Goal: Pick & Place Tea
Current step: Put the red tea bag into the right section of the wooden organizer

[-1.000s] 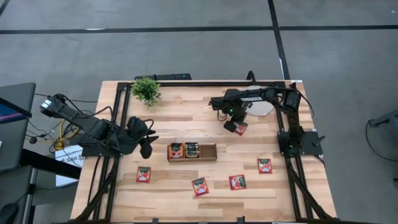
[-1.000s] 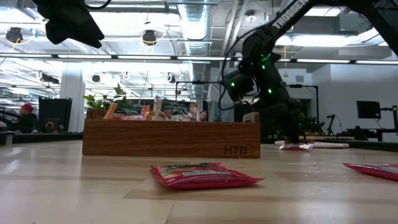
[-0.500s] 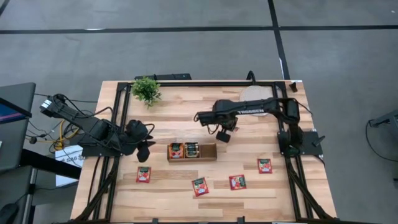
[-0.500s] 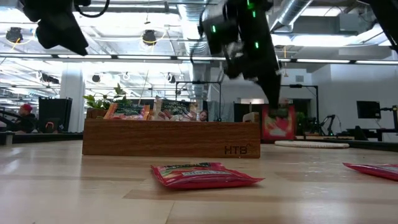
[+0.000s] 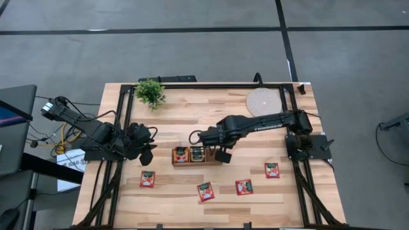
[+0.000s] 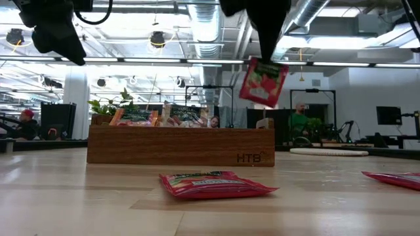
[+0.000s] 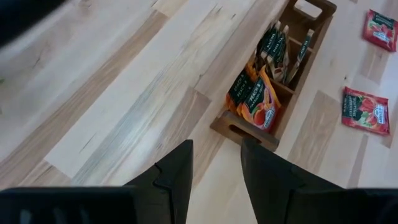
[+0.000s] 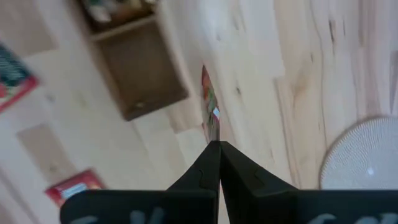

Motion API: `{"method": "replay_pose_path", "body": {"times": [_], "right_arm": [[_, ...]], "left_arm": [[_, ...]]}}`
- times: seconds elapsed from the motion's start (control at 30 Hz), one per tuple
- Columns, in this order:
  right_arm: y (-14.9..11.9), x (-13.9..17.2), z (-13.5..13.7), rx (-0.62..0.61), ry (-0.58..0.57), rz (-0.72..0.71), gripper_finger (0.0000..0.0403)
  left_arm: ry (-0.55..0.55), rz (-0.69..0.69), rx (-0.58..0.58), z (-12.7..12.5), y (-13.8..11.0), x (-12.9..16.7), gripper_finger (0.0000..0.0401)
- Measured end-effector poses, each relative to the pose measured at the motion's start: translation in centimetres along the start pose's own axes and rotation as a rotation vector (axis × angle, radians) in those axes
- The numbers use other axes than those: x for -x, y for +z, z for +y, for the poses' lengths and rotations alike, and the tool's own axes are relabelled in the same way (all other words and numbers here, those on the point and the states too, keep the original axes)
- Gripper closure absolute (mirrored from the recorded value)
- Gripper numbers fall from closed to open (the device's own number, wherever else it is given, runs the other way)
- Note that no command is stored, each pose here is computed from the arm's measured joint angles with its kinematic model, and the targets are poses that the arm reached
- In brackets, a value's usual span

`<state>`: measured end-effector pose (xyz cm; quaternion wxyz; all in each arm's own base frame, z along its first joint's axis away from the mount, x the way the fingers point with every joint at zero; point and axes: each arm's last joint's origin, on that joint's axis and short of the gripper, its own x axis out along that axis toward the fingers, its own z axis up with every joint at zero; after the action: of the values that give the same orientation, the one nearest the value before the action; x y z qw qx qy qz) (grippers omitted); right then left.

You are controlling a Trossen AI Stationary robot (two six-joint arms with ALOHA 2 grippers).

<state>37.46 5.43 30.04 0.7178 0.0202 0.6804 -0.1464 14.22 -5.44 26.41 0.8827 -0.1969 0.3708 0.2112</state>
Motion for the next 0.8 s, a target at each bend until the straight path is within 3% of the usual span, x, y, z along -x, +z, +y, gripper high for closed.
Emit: {"method": "replay_pose_path", "body": {"times": [0.27, 0.8], "right_arm": [[-0.1, 1.2, 1.7, 0.043, 0.033, -0.068, 0.0403], [0.3, 1.3, 2.2, 0.115, 0.109, -0.102, 0.0403]], "left_arm": [[0.001, 0.000, 0.000, 0.0, 0.0, 0.0, 0.0275], [0.002, -0.003, -0.005, 0.0, 0.0, 0.0, 0.0275]]}}
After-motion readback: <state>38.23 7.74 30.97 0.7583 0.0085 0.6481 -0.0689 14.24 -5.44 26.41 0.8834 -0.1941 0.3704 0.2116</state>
